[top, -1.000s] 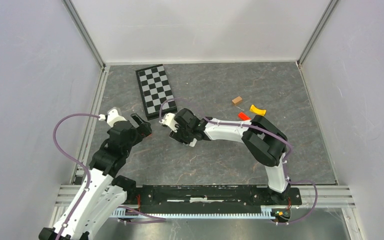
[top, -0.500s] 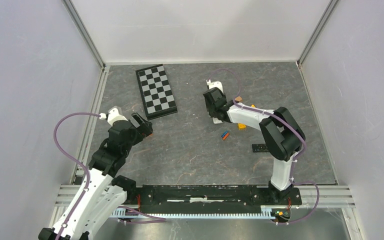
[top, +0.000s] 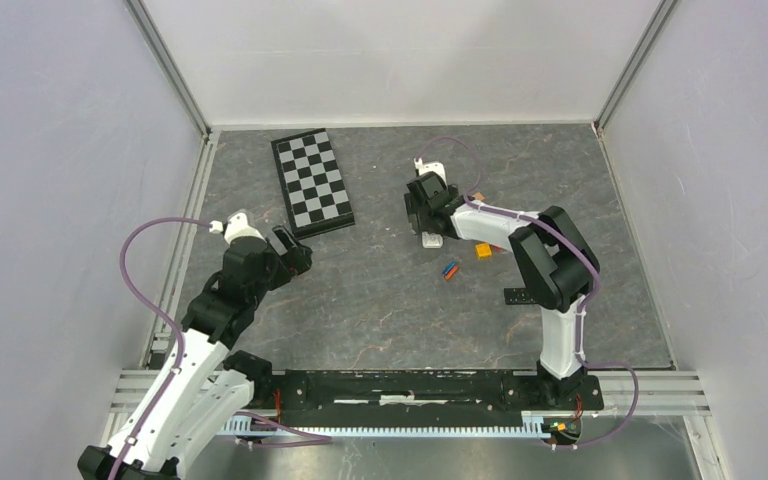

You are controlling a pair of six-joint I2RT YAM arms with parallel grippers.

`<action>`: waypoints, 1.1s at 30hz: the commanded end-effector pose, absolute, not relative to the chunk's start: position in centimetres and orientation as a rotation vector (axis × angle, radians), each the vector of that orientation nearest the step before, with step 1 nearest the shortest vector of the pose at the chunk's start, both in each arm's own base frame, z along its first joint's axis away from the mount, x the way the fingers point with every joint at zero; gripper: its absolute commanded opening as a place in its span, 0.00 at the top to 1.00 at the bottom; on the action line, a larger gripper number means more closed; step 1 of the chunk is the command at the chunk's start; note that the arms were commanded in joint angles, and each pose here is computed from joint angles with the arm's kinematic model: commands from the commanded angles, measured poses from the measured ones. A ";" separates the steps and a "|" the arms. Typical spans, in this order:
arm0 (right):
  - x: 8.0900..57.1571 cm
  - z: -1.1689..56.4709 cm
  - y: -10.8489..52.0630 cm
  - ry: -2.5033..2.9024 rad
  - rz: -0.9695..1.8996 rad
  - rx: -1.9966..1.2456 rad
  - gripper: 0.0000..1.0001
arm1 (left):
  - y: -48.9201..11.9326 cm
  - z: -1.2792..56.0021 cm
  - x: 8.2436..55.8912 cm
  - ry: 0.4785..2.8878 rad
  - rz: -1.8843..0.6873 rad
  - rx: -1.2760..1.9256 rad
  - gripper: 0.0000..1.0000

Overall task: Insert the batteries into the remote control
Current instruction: Move the remote control to the center of the board, then pick up the remote control from the center of the board.

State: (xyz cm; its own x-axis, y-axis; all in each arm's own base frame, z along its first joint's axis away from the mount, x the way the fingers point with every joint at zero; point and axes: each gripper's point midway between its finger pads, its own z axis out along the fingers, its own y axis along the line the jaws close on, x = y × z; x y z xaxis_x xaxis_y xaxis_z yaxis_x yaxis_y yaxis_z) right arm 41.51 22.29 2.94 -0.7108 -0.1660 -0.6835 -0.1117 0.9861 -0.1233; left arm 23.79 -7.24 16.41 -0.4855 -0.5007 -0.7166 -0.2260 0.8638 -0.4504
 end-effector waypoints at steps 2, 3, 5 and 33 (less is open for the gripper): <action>42.8 8.9 22.3 2.289 -0.001 -0.215 0.14 | -7.9 19.7 25.0 2.015 -0.409 -0.447 0.00; 42.5 9.9 21.7 2.283 -0.005 -0.214 0.12 | -8.0 19.8 25.0 2.019 -0.414 -0.441 0.00; 41.5 11.6 20.4 2.273 -0.007 -0.198 0.08 | -8.4 20.0 25.0 2.021 -0.432 -0.427 0.00; 21.3 4.2 -3.3 2.362 -0.287 1.293 0.02 | -12.1 19.5 23.0 2.158 -0.595 -0.145 0.00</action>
